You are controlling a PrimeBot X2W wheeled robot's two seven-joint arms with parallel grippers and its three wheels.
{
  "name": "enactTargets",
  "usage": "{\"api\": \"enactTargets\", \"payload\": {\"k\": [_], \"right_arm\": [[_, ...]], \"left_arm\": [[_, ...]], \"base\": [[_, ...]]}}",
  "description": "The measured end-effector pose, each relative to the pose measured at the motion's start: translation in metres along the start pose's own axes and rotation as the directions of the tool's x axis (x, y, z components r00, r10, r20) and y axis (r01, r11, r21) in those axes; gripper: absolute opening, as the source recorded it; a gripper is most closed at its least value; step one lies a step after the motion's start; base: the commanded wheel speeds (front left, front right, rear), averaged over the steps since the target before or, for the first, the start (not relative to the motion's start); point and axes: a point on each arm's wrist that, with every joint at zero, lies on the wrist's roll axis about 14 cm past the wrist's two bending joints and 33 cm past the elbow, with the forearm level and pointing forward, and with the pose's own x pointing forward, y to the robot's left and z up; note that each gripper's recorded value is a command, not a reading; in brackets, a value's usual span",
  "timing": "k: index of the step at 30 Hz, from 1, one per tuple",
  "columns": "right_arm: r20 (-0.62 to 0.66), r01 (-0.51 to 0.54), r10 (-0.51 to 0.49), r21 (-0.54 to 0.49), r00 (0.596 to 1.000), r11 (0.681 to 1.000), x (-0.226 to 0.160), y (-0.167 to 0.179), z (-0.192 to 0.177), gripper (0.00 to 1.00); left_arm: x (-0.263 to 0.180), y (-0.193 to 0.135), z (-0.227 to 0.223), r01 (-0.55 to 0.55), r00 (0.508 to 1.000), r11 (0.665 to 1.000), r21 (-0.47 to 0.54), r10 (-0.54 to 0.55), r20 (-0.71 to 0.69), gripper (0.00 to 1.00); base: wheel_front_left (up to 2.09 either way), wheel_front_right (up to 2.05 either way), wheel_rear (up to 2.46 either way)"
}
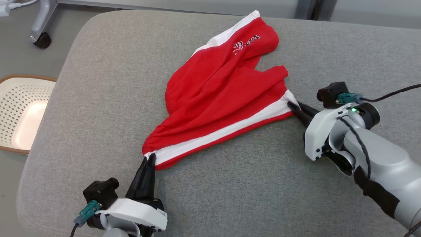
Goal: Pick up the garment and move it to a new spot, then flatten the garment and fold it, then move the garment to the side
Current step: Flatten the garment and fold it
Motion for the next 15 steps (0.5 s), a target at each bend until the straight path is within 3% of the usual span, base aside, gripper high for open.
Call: {"api": "enactTargets", "payload": {"k": [10, 15], "right_arm": [[0.210, 0.080, -0.102, 0.111, 0.972, 0.991, -0.043, -0.036, 0.053, 0.00], [0.343, 0.154, -0.197, 0.147, 0.919, 0.977, -0.093, -0.068, 0.087, 0.00]], "left_arm": [[0.011, -0.030, 0.047, 0.127, 0.981, 0.991, 0.028, -0.130, 0.141, 0.00], [0.014, -0.069, 0.076, 0.267, 0.936, 0.960, 0.085, -0.279, 0.215, 0.00]], "base": [[0.00, 0.00, 0.00], [0.00, 0.00, 0.00]]}}
